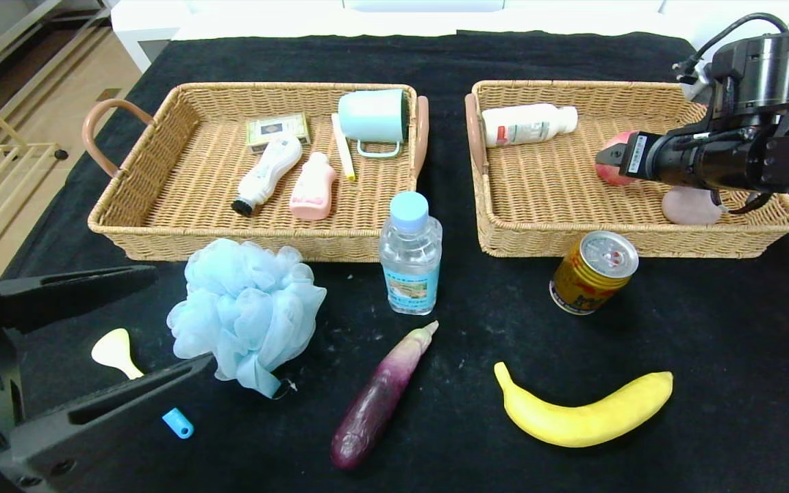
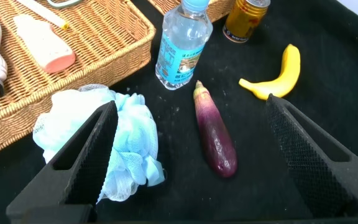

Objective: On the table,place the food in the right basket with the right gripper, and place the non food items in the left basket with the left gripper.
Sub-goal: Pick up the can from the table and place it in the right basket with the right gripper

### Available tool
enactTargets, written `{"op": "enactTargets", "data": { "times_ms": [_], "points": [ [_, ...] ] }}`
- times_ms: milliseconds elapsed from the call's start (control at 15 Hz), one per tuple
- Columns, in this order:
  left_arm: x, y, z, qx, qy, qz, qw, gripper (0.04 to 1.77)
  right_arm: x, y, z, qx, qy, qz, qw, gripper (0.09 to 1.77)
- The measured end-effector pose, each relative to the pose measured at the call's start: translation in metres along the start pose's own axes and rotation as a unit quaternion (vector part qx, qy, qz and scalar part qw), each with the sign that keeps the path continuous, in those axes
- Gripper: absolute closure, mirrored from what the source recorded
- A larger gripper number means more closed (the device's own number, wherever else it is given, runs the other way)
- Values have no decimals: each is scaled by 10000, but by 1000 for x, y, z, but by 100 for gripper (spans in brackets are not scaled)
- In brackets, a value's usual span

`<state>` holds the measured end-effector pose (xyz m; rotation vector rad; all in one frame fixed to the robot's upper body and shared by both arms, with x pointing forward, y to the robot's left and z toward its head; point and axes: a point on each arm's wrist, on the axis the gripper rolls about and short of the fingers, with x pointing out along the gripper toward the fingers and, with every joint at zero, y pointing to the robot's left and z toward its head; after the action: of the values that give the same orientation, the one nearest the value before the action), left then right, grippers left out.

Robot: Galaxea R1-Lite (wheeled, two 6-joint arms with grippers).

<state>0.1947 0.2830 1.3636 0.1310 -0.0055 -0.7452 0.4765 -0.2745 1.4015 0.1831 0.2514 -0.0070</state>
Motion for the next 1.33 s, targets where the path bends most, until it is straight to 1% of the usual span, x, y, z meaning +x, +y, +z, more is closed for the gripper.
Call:
{"op": "enactTargets", "data": {
  "times_ms": [267, 600, 867, 1067, 1333],
  "points": [
    [0, 0, 0, 0, 5, -1, 10000, 9, -25, 7, -1, -106, 350, 78, 9993, 26],
    [0, 0, 0, 2, 6, 6, 10000, 9, -82, 25, 3, -245, 595, 411, 9971, 21],
    [-1, 0, 0, 5, -5, 15, 10000, 9, -136, 36, -4, -445, 909, 781, 9918, 18],
    [-1, 0, 0, 1, 4, 16, 10000, 9, -168, 37, -12, -625, 1146, 761, 9885, 17],
    [-1, 0, 0, -1, 11, 15, 10000, 9, -192, 40, -24, -745, 1539, 886, 9813, 16]
  ]
}}
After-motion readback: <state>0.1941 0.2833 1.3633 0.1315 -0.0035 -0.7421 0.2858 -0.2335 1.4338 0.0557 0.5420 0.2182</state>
